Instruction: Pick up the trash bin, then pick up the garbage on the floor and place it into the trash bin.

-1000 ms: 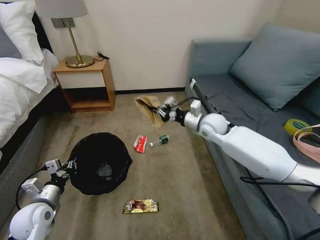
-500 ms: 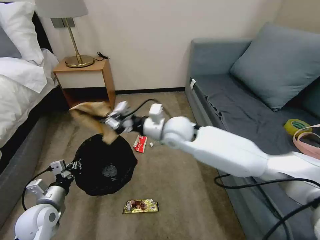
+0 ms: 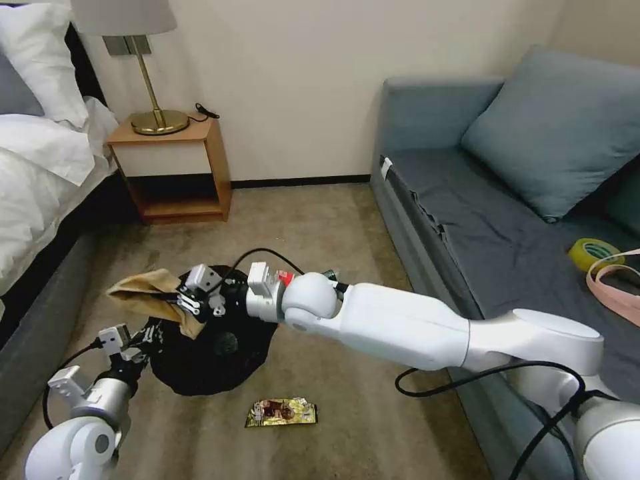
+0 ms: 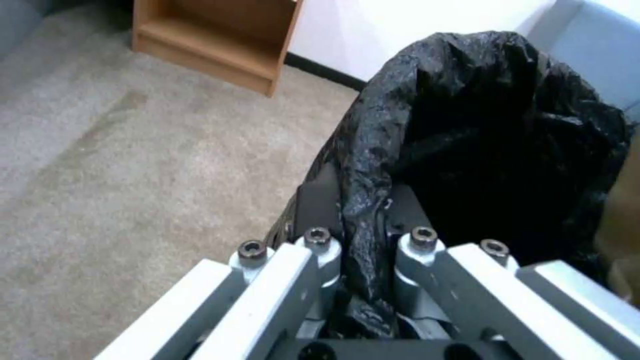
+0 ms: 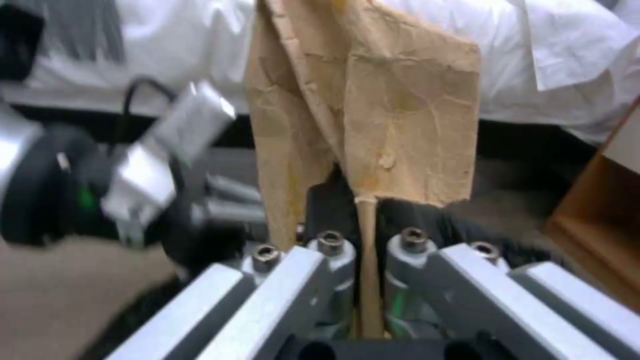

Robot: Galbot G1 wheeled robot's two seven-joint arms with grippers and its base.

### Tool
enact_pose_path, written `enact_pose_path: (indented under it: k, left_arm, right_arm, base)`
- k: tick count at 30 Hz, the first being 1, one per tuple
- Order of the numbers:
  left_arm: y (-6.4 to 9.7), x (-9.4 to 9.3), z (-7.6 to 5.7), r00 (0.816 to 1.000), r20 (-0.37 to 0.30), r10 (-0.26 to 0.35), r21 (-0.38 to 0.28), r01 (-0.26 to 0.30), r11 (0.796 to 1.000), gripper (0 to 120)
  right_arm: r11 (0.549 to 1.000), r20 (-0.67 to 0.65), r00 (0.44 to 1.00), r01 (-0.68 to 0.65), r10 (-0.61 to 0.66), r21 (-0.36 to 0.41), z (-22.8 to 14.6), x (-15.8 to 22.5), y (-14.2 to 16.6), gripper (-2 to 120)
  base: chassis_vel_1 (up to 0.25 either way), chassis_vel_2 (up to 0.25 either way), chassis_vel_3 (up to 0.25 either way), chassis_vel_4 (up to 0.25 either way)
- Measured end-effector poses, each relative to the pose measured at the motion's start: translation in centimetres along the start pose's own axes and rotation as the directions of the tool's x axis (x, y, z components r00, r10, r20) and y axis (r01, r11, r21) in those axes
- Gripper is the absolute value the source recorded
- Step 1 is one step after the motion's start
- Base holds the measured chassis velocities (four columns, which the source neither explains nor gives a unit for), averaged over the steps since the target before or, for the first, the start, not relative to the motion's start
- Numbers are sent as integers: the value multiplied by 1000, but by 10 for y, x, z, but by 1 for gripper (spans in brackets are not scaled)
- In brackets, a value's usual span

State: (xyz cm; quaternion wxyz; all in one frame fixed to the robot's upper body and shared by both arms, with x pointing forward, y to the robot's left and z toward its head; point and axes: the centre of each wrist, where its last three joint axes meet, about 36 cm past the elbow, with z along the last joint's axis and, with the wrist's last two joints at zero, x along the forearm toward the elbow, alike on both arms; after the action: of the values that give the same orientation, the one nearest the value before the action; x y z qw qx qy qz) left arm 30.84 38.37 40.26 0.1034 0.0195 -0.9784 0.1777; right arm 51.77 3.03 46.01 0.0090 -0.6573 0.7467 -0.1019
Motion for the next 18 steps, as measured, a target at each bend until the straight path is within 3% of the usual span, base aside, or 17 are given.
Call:
enact_pose_path:
  k: [18]
  left_arm:
    - [16, -3, -17, 1000, 10, -5, 12, 5, 1000, 4]
  right_arm:
    - [997, -43, 999, -14, 17, 69, 18, 6, -4, 72]
  base:
    - [0, 0, 0, 0]
